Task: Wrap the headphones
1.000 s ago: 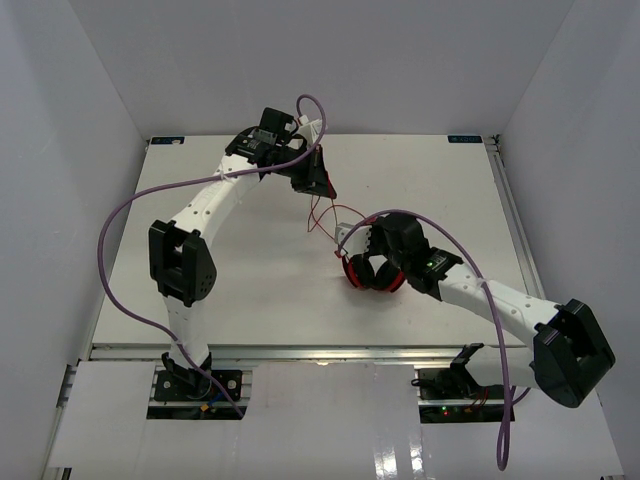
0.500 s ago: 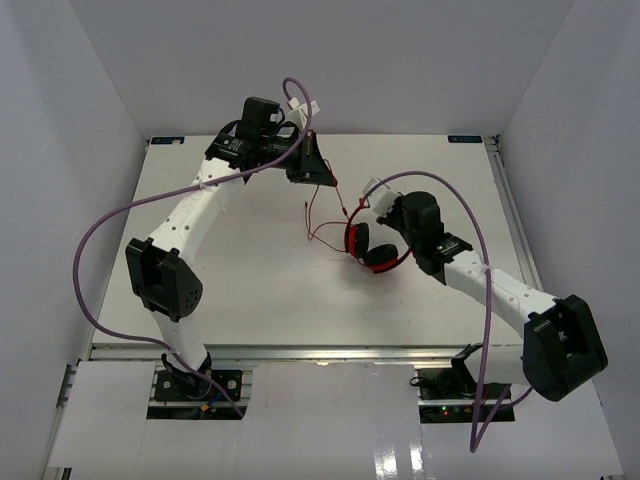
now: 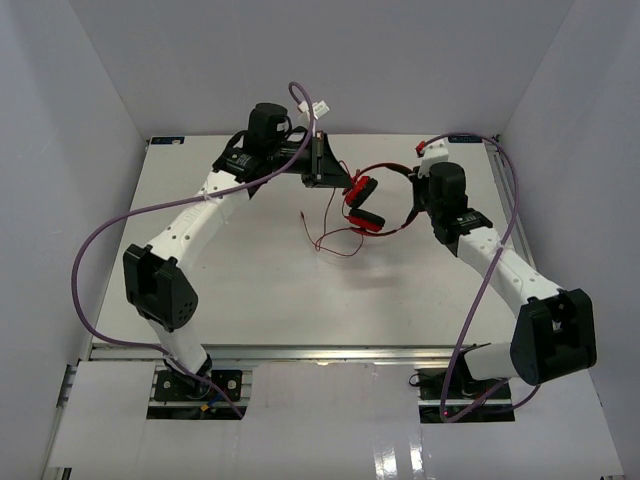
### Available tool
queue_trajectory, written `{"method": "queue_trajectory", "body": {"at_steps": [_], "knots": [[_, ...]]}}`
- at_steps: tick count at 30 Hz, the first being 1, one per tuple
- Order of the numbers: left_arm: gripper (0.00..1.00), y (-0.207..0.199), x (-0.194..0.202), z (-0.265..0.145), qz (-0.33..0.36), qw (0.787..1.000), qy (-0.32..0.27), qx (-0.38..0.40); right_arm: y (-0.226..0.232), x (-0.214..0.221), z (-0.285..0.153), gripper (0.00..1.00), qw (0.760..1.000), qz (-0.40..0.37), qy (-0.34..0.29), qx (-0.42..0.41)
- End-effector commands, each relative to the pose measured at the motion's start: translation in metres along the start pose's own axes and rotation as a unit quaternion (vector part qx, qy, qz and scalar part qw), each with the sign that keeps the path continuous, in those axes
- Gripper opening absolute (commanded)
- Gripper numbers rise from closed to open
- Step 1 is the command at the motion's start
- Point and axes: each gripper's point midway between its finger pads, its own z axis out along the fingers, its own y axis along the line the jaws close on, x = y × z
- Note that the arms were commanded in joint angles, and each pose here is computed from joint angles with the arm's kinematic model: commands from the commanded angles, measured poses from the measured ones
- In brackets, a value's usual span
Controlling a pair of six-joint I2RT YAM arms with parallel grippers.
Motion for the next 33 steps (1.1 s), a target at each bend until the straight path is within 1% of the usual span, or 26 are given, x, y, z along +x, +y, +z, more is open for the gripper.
{"method": "queue_trajectory", "body": {"at_steps": [1,6,9,11,13,17,21,26,31,33], "knots": [[0.00,-0.049,0.008,0.011,0.011,0.998,-0.007,0.054,-0.002,-0.048,0.003,0.08,0.981,0.190,-0.038,0.025],[0.00,-0.068,0.019,0.038,0.005,0.998,-0.003,0.069,-0.006,-0.067,0.006,0.08,0.965,0.256,-0.052,0.034],[0.00,-0.070,0.025,0.051,0.005,0.998,-0.012,0.058,-0.005,-0.078,0.007,0.08,0.950,0.307,-0.055,0.015],[0.00,-0.066,0.030,0.058,0.001,0.999,-0.020,0.048,-0.003,-0.073,0.008,0.08,0.942,0.334,-0.034,0.001],[0.00,-0.061,0.035,0.062,-0.001,0.999,-0.027,0.041,-0.001,-0.077,0.008,0.08,0.934,0.357,-0.025,-0.015],[0.00,-0.051,0.042,0.071,-0.008,0.999,-0.030,0.035,0.002,-0.078,0.007,0.08,0.928,0.371,-0.014,-0.032],[0.00,-0.049,0.041,0.075,-0.008,0.999,-0.030,0.039,0.004,-0.078,0.002,0.08,0.926,0.374,-0.014,-0.046],[0.00,-0.051,0.060,0.085,0.001,0.999,-0.014,0.040,-0.001,-0.078,0.004,0.08,0.918,0.394,-0.006,-0.055],[0.00,-0.048,0.096,0.095,0.030,0.999,-0.001,0.028,-0.008,-0.080,0.004,0.08,0.903,0.420,0.003,-0.088],[0.00,-0.046,0.118,0.095,0.063,0.998,0.001,0.026,-0.012,-0.086,0.000,0.08,0.898,0.427,0.001,-0.111]]}}
